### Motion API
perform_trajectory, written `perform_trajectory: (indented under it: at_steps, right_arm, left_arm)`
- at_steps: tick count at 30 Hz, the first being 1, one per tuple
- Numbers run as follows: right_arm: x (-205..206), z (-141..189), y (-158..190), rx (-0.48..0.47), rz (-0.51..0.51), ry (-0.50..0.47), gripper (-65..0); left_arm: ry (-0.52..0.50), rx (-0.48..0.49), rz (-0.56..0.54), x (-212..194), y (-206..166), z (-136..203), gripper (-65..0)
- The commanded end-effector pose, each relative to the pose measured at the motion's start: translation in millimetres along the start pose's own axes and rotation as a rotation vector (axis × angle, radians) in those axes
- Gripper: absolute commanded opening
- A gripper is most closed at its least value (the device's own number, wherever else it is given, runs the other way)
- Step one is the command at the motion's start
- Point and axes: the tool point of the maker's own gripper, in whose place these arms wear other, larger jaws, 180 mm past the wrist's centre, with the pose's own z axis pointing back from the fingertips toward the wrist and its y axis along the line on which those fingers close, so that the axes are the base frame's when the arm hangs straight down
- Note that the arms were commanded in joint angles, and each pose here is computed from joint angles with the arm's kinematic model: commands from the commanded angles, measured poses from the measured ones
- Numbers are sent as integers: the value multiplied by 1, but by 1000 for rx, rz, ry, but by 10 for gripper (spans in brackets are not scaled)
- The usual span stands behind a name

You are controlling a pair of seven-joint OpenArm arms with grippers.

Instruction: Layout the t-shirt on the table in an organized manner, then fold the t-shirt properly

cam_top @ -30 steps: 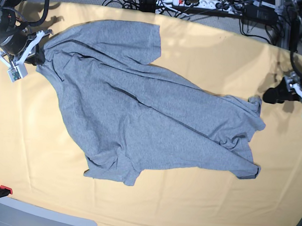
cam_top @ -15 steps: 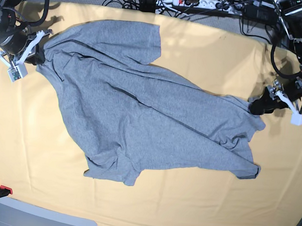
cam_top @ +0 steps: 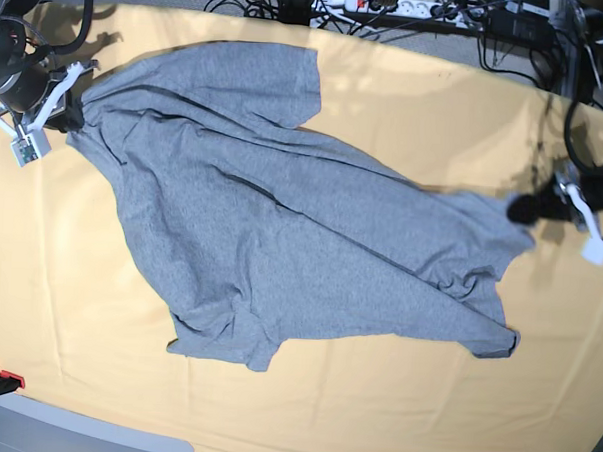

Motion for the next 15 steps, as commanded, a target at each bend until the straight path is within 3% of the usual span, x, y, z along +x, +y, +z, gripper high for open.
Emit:
perform_trajectory:
  at_steps: [1, 8, 13, 15]
  right_arm:
    - [11, 6, -5, -15, 34, -37, -650]
    - [14, 9, -11, -26, 63, -36, -647]
    - [20, 11, -15, -38, 72, -55, -393]
    - [22, 11, -15, -38, 65, -67, -343]
  left_arm:
    - [-24, 15, -46, 17, -2, 13, -650]
    - [18, 90, -73, 20, 9, 40, -650]
    - [26, 114, -82, 24, 12, 49, -650]
    - [26, 114, -79, 24, 12, 49, -650]
